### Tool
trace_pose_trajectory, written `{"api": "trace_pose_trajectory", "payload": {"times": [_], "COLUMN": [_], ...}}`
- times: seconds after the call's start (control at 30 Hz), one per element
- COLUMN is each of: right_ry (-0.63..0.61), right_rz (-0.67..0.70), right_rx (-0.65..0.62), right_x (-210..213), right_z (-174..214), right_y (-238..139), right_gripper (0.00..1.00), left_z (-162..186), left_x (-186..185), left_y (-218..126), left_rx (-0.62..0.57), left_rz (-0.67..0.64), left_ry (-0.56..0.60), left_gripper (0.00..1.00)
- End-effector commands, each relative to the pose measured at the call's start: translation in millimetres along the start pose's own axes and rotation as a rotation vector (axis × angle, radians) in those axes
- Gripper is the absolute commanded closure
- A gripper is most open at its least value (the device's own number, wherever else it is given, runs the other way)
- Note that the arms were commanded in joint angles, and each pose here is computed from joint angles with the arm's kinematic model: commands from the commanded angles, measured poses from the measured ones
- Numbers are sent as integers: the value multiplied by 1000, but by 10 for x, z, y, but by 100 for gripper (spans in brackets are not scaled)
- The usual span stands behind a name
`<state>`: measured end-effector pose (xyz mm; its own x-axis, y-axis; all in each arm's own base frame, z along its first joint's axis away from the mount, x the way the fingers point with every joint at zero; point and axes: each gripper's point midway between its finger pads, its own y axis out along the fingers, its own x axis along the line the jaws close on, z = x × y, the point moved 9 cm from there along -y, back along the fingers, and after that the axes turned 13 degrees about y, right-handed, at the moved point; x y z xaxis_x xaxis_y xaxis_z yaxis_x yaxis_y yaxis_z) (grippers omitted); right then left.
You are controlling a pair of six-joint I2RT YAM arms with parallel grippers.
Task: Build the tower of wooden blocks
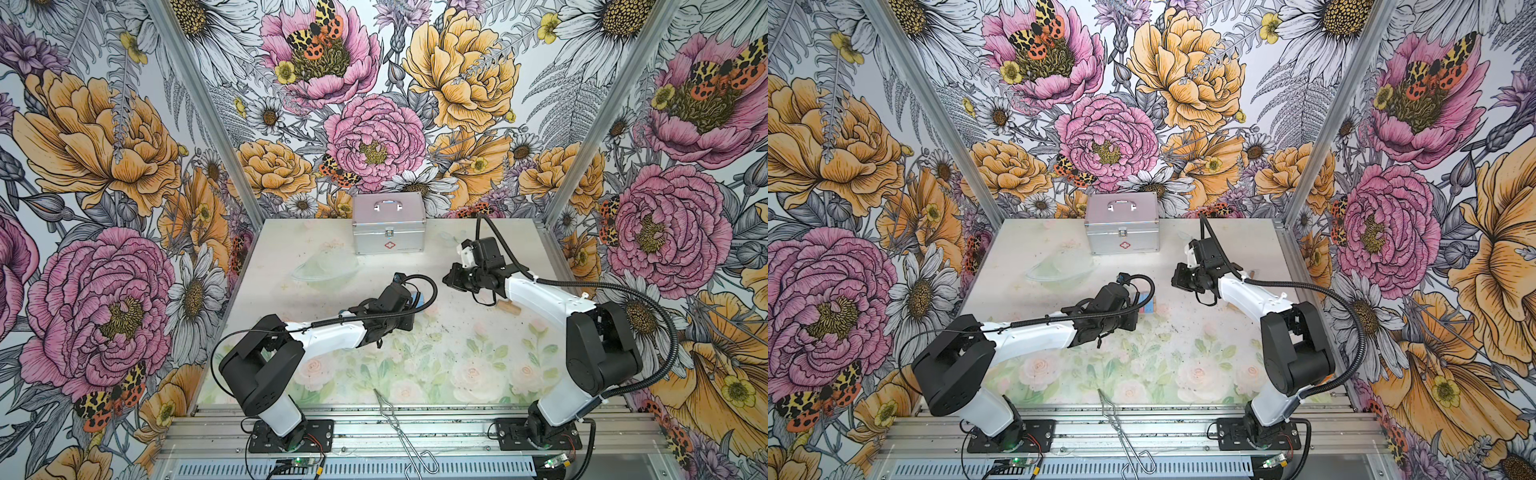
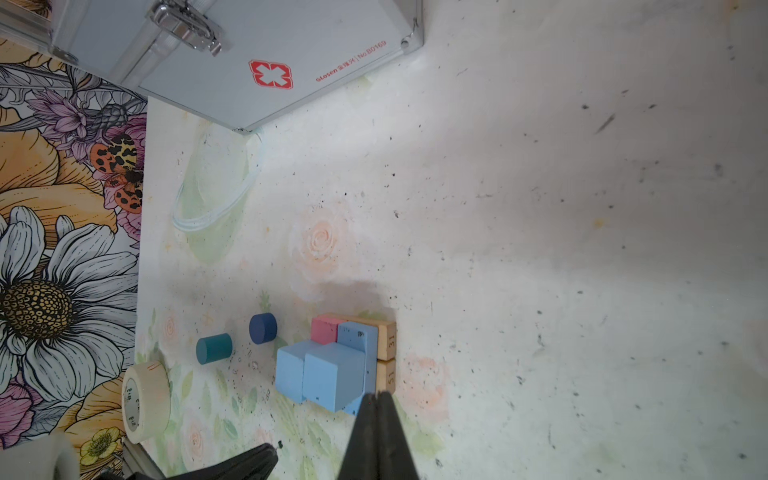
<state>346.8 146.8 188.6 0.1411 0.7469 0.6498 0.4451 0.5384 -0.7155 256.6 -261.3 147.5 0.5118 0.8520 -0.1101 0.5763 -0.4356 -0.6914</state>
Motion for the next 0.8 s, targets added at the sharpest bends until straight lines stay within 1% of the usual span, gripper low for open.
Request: {"api": "trace_pose_trajectory", "payload": {"times": [0.0,0.77], "right_ry": [0,23], "right_rz": [-37,-51], "right_rx": [-57,-68], "right_x": [28,-50], "right_z": [-36,-37], "right_y": [-100,-135], "right_gripper": [100,100], "left_z": [-119,-117], "left_x": [-71,-96], "left_y": [24,145], "left_rx": [-36,7], "left_rz": [23,-10], "left_ry": [5,7], "left_gripper": [100,100]}}
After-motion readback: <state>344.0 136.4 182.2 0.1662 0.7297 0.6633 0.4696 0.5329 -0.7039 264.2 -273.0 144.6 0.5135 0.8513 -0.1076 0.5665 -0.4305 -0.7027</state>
